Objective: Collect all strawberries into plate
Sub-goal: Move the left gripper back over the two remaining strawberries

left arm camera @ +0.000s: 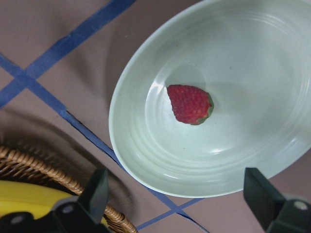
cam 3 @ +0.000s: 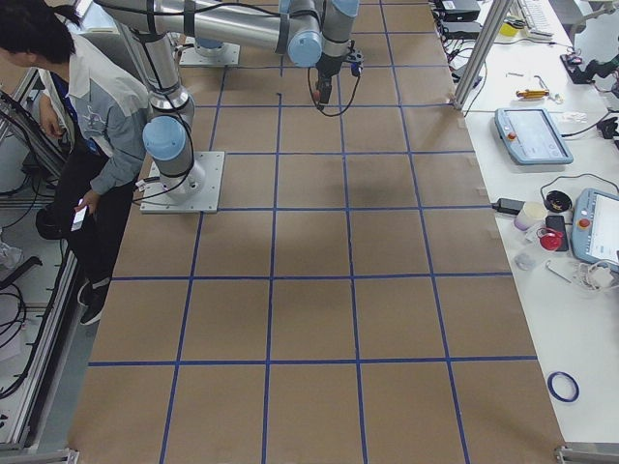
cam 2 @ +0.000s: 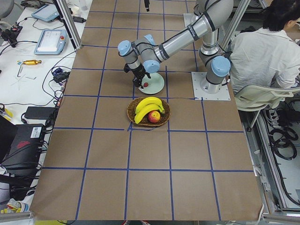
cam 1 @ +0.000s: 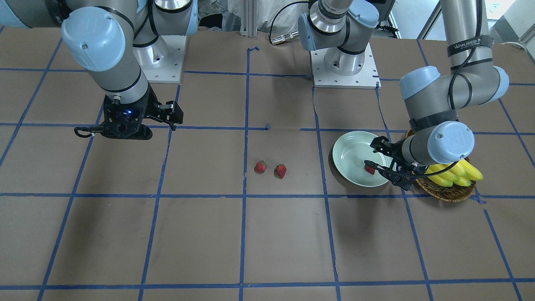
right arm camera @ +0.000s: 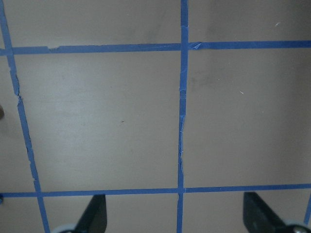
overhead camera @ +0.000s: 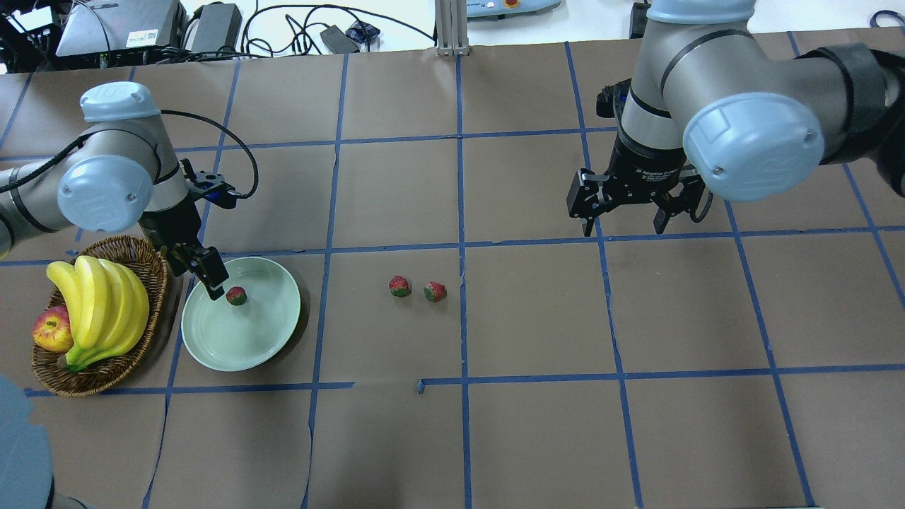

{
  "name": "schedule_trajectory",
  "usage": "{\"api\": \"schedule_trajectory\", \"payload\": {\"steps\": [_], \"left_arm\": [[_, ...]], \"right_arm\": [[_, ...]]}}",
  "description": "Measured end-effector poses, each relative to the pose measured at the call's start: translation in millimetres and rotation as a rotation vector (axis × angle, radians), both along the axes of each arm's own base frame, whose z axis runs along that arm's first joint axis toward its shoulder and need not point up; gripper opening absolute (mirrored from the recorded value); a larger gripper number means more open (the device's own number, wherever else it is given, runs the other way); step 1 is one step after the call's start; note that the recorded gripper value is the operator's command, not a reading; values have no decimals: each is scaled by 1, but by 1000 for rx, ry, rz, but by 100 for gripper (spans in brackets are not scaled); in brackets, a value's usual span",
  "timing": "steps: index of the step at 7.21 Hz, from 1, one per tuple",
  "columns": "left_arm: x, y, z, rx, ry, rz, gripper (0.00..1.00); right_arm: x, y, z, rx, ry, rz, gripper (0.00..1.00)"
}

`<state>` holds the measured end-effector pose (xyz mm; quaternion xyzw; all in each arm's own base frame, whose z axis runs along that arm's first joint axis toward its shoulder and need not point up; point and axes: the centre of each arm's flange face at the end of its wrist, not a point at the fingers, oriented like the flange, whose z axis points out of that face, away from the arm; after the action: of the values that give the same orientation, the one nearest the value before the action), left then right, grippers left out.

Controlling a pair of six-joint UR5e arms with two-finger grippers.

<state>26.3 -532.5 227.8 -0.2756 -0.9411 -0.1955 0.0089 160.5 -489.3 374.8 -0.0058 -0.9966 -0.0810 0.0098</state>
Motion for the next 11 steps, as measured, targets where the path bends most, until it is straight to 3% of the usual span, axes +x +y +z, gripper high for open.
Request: {"api": "schedule_trajectory", "payload": {"steps": [1,4,6,8,9,11], "left_arm": [[-7,-5,7,-22,-21,26,100],[-69,-16,27,-143,-140,222,100],[-128,-18,40,-232,-190,405,100],[-181,-20,35,-254,-71,627,100],[-199,-23,29,-253,-13,697,100],[-225,-21,13,-230,17,725,100]], "right_arm": [[0,0,-1,1,1,0,100],[0,-1,-2,3,1,0,100],[0,-2,-3,2,1,-1,100],[0,-2,-3,1,1,-1,100],[0,-1,-4,3,1,-1,100],[0,0,-12,4,2,-2,100]]}}
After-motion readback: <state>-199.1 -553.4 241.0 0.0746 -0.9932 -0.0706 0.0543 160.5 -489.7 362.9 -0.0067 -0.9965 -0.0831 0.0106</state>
